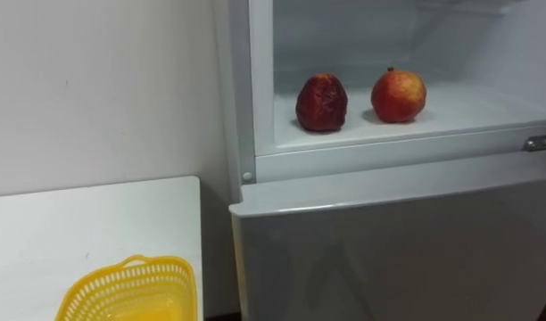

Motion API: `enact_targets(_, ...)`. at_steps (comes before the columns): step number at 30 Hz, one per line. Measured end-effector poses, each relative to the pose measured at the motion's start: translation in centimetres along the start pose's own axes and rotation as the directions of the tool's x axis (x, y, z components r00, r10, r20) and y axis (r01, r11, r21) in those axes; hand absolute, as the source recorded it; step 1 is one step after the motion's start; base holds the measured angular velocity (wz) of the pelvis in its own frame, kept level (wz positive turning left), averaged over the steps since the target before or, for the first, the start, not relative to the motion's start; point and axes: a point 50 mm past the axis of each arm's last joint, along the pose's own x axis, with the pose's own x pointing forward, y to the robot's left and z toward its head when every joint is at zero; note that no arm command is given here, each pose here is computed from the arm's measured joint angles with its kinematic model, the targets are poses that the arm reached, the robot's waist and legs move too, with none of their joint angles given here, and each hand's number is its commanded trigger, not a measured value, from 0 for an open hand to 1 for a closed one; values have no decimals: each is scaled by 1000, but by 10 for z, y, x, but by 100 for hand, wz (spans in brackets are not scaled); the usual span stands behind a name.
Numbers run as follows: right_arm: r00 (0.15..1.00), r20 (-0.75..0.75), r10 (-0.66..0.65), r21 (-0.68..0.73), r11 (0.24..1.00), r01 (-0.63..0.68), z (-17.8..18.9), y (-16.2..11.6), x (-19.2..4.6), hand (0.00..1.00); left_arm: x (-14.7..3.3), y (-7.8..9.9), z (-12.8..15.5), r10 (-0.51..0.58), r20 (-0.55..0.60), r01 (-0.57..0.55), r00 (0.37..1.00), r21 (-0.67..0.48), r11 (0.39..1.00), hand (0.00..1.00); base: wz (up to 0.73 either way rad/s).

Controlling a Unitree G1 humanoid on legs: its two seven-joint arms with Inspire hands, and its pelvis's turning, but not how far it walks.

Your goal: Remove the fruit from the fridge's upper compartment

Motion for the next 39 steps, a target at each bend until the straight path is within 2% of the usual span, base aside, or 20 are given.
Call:
enact_targets(4,982,186,-43,38,999,37,43,-8,-5,0,0,0,1,-5,7,5,1000,-11,1000,0,-3)
enact_targets(10,898,417,-141,121,988,99,98,-22,-15,0,0,-3,3,-22,35,22,999,7,1000,0,-14)
enact_targets(13,844,507,-177,142,983,120,120,-26,-25,0,0,-4,3,-30,35,29,999,18,999,0,-5)
enact_targets(18,700,662,-268,135,961,241,158,-35,-36,0,0,-2,-2,-26,22,25,999,41,999,0,-1)
enact_targets(28,474,782,-405,215,889,405,197,-65,-37,0,-1,10,-9,-25,2,25,1000,60,998,0,2)
enact_targets(33,329,796,-508,316,812,492,217,-90,-39,0,0,18,-10,-1,-2,1,1000,70,998,0,10)
enact_targets(36,272,793,-545,363,781,509,224,-97,-38,0,0,18,-10,7,-5,-7,1000,70,998,0,4)
enact_targets(39,263,784,-562,369,764,529,226,-103,-33,0,0,18,-10,8,-7,-7,1000,68,998,0,13)
